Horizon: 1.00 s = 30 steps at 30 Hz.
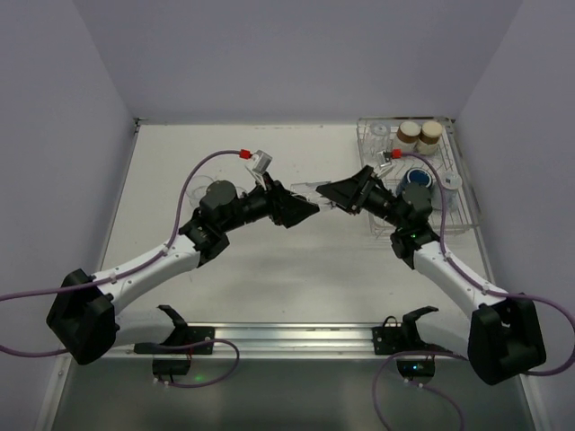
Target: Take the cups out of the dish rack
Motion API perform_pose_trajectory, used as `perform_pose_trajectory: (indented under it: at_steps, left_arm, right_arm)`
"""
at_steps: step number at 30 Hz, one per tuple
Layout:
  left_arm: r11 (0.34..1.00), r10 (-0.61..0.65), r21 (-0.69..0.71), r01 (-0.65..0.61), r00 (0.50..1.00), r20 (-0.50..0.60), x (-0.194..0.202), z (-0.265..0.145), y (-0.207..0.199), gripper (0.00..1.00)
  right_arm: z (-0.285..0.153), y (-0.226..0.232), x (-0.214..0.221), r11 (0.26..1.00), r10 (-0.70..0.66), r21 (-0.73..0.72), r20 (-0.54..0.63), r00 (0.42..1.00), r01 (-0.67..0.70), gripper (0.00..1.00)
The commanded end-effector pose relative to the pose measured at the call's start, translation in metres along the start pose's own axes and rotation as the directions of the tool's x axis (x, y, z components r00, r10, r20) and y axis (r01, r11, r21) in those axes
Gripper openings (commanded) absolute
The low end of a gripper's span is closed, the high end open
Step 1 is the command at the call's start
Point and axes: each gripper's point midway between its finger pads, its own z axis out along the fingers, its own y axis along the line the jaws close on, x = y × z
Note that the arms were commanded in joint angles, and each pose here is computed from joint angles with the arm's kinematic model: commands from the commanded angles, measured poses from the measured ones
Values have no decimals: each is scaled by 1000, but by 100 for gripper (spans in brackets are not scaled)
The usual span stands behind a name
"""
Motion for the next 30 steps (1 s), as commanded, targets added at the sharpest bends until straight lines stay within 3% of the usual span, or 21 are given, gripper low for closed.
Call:
perform_pose_trajectory:
  at_steps: [1,2,4,5,7,8,10,11,14,16,17,21,26,30]
  left_arm:
    - [992,31,115,-43,994,104,-29,2,-29,64]
    - [992,36,116,-49,993,111,-30,2,-30,39]
    - [994,39,100,-50,993,115,-33,2,-28,2]
    - [996,40,75,-50,992,120,-34,2,-24,0]
    - [997,69,20,-71,992,102,-34,1,-17,0]
    - [996,83,-39,-79,989,119,-39,0,-9,0]
    - [981,135,-149,-121,987,85,-43,-6,5,0]
    - [949,166,-278,-150,986,35,-39,-13,30,0]
    - [864,227,-451,-222,973,-43,-53,-23,54,0]
    - [770,231,-565,-296,955,-186,-49,-35,80,0]
    - [689,239,-632,-353,935,-262,-46,-50,97,0]
    - [524,208,-750,-404,914,-347,-68,-77,132,0]
    - [498,77,-761,-416,895,-439,-54,-89,178,0]
    - [426,18,-788,-444,875,-483,-49,-101,207,0]
  right_arm:
    - [8,26,12,991,13,-130,-52,999,-20,28]
    - [9,23,14,992,22,-126,-53,998,-28,28]
    - [14,18,20,990,46,-127,-67,997,-54,28]
    - [15,15,21,991,56,-122,-68,996,-64,30]
    - [15,6,23,991,78,-103,-55,995,-83,39]
    - [15,1,24,992,84,-91,-52,995,-88,59]
    - [14,-10,27,994,88,-61,-43,995,-91,82]
    - [13,-17,30,996,81,-30,-49,996,-82,99]
    - [7,-33,35,996,68,54,-46,997,-66,99]
    - [2,-49,34,993,16,121,-15,1000,-15,99]
    - [-5,-55,35,987,-17,162,-11,1000,19,99]
    - [-22,-77,34,954,-92,288,22,996,82,99]
    - [-36,-92,30,906,-166,396,9,986,148,99]
    - [-39,-95,28,886,-203,425,-5,979,185,99]
